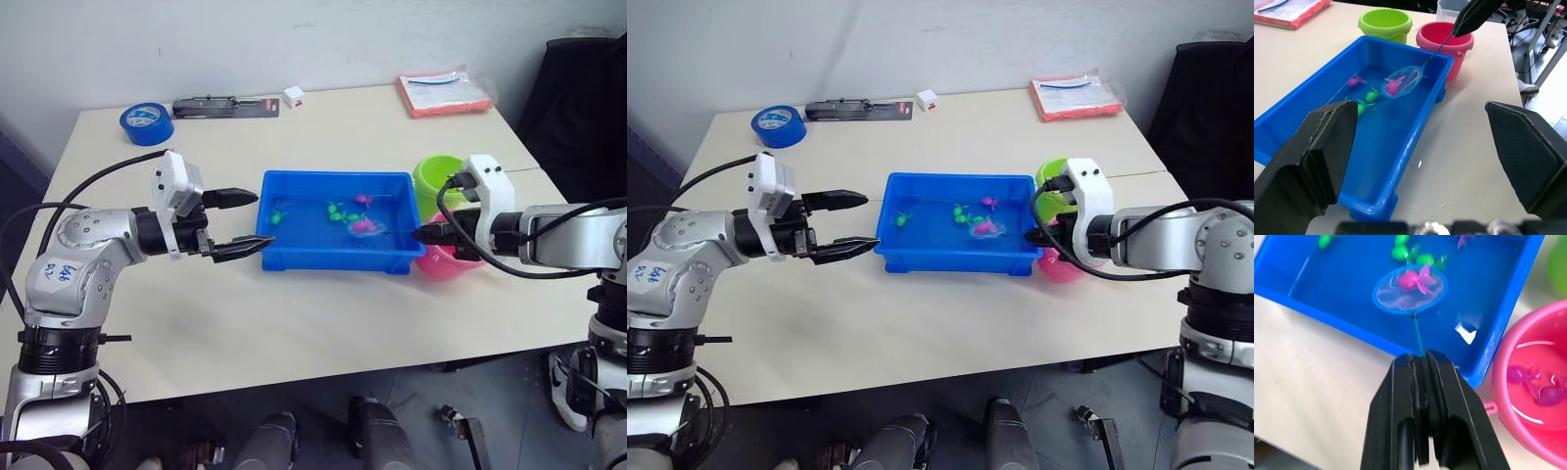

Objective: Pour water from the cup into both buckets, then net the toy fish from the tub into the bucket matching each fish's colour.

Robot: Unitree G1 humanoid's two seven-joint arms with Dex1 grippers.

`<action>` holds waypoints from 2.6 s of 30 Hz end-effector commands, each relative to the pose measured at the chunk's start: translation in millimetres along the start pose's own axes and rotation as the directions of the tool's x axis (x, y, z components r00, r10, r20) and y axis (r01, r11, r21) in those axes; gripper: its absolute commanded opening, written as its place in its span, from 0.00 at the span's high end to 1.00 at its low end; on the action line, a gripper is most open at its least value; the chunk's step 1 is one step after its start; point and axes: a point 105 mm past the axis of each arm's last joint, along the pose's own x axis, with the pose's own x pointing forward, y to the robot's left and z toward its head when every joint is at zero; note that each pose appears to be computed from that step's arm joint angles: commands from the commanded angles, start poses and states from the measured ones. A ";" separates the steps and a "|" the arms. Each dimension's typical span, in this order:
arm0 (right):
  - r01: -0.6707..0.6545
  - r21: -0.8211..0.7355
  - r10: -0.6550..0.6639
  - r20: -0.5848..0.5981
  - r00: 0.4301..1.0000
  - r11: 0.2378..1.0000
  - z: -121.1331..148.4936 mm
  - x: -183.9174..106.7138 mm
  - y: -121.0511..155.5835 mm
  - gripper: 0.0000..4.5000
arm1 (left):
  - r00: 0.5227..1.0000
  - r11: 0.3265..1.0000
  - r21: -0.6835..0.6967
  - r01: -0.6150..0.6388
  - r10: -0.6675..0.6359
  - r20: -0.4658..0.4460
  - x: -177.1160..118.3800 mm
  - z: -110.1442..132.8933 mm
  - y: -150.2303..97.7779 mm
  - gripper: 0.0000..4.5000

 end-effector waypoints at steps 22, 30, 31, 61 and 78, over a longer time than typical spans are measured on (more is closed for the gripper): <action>0.146 -0.074 -0.113 0.331 0.937 0.987 -0.6 -90.0 -21.8 0.83 | 0.994 0.994 0.056 0.097 -0.100 0.054 16.3 12.9 1.3 0.00; 0.316 -0.155 -0.264 0.286 0.921 0.936 -24.6 -103.0 -46.0 0.83 | 0.992 0.992 0.056 0.112 -0.115 0.056 17.1 11.4 2.9 0.00; 0.335 -0.168 -0.280 0.281 0.918 0.927 -26.2 -104.3 -48.3 0.83 | 0.992 0.992 0.056 0.113 -0.116 0.056 17.7 11.2 2.9 0.00; 0.399 -0.913 -0.434 0.326 0.840 0.086 -23.0 -107.2 -51.4 0.83 | 0.984 0.986 0.059 0.157 -0.161 0.082 33.2 8.9 2.9 0.00; 0.312 -0.514 -0.188 0.279 0.942 0.799 14.2 -64.2 -21.8 0.83 | 0.994 0.996 0.043 0.083 -0.086 0.063 21.9 3.4 2.4 0.00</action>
